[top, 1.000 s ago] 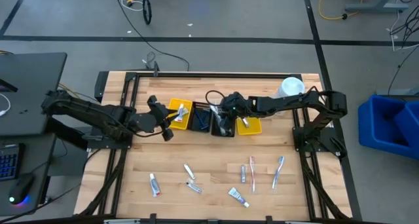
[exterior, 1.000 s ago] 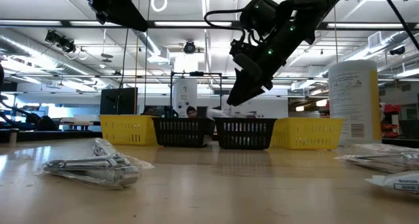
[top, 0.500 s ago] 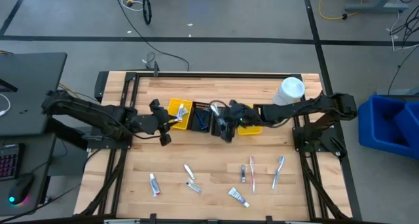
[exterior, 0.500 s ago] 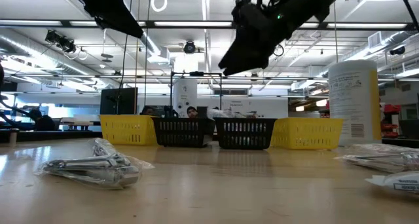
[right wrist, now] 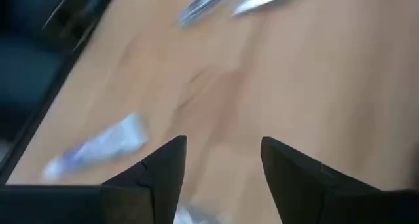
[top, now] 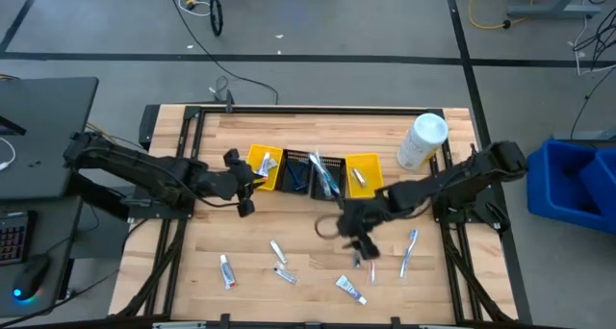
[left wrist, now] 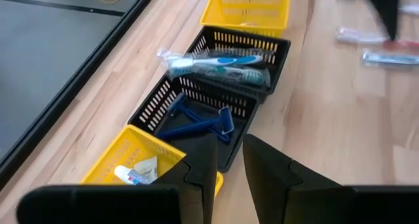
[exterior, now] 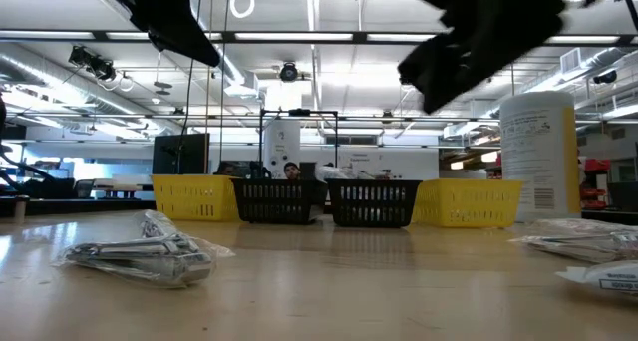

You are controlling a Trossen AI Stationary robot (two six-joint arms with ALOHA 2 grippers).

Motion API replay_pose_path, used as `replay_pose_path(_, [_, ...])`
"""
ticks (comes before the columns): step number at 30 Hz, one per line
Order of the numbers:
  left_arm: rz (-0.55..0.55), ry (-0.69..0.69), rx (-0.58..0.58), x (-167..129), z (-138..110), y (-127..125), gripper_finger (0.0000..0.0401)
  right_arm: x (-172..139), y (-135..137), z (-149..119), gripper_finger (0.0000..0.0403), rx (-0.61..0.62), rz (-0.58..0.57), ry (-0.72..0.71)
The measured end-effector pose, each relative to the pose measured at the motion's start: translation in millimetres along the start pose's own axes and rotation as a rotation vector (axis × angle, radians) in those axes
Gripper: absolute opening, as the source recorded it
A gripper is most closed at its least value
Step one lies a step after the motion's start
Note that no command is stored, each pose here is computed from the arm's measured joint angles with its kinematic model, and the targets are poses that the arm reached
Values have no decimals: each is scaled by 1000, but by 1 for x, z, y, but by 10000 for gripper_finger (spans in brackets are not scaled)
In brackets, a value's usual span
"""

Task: Pick & Place Travel size toiletries
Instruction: Put the silver nail cutter into the right yellow bin

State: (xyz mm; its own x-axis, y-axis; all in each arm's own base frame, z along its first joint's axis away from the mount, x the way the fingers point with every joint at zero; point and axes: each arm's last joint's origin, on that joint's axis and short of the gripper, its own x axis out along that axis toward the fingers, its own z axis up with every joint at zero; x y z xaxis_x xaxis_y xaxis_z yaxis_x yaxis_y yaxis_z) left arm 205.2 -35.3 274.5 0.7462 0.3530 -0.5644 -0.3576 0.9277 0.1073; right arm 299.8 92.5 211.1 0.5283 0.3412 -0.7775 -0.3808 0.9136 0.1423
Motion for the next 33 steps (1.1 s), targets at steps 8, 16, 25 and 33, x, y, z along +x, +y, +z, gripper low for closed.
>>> replay_pose_path(8, [10, 13, -47, 4, -1, -2, 82, 25, 37, -15, 194, -277, 142, 132])
replay_pose_path(16, [2, 16, -51, 5, -1, -3, 82, 53, 37, -30, 199, -426, 145, 233])
replay_pose_path(25, [-1, 22, -49, 6, -2, -3, 82, 65, 35, -38, 202, -469, 160, 288])
replay_pose_path(33, [-64, 42, -20, 5, -2, -5, 82, 68, 34, -39, 185, -499, 167, 294])
